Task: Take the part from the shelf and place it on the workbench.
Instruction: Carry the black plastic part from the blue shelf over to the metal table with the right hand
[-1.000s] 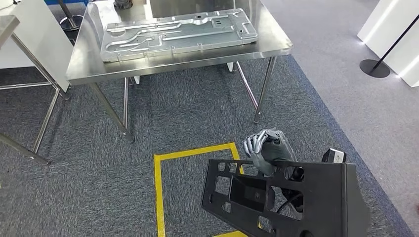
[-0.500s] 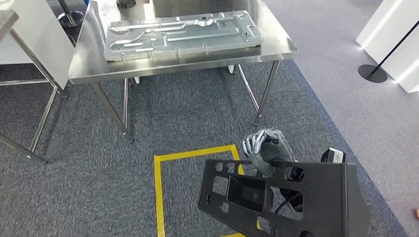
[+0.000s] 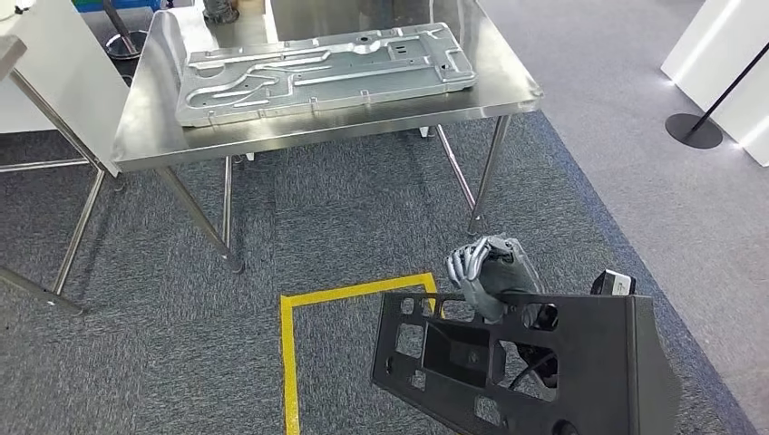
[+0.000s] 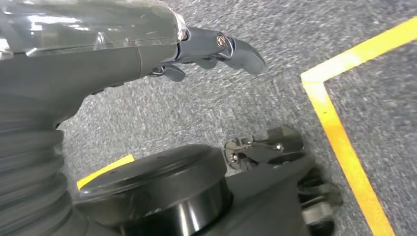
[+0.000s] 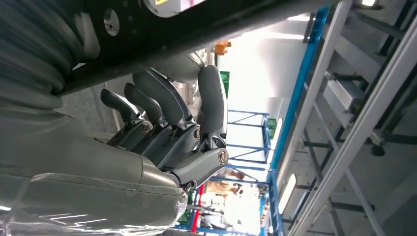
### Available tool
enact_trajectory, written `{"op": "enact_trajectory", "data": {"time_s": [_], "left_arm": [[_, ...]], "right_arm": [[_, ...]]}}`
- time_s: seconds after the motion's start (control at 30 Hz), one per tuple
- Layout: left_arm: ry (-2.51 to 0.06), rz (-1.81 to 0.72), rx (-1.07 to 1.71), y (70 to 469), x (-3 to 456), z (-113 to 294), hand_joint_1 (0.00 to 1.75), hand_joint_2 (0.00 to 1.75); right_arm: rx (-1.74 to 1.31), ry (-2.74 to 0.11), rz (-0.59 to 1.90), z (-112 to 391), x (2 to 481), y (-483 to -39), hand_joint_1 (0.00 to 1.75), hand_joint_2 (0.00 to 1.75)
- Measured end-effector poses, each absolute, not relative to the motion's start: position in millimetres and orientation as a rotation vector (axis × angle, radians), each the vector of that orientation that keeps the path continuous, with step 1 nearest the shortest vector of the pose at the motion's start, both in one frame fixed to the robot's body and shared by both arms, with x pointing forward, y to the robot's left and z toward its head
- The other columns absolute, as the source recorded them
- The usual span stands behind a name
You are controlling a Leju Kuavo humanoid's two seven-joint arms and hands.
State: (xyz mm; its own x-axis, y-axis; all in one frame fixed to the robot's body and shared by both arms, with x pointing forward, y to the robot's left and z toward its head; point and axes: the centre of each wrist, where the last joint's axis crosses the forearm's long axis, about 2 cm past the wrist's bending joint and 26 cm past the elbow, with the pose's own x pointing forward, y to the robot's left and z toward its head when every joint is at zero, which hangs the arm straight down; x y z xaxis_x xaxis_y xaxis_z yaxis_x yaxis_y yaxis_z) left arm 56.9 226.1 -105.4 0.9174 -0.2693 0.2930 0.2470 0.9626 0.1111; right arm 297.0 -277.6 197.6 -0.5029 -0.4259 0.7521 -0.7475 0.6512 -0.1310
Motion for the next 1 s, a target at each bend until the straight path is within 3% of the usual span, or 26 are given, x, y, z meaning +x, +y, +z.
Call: {"op": "enact_trajectory", "data": {"time_s": [1.0], "left_arm": [[-0.31, -0.267, 0.077, 227.8, 55.1, -105.8, 0.0, 1.75]], "right_arm": [[0.908, -2.155, 0.582, 195.3, 295.4, -278.8, 1.75, 1.75]]}}
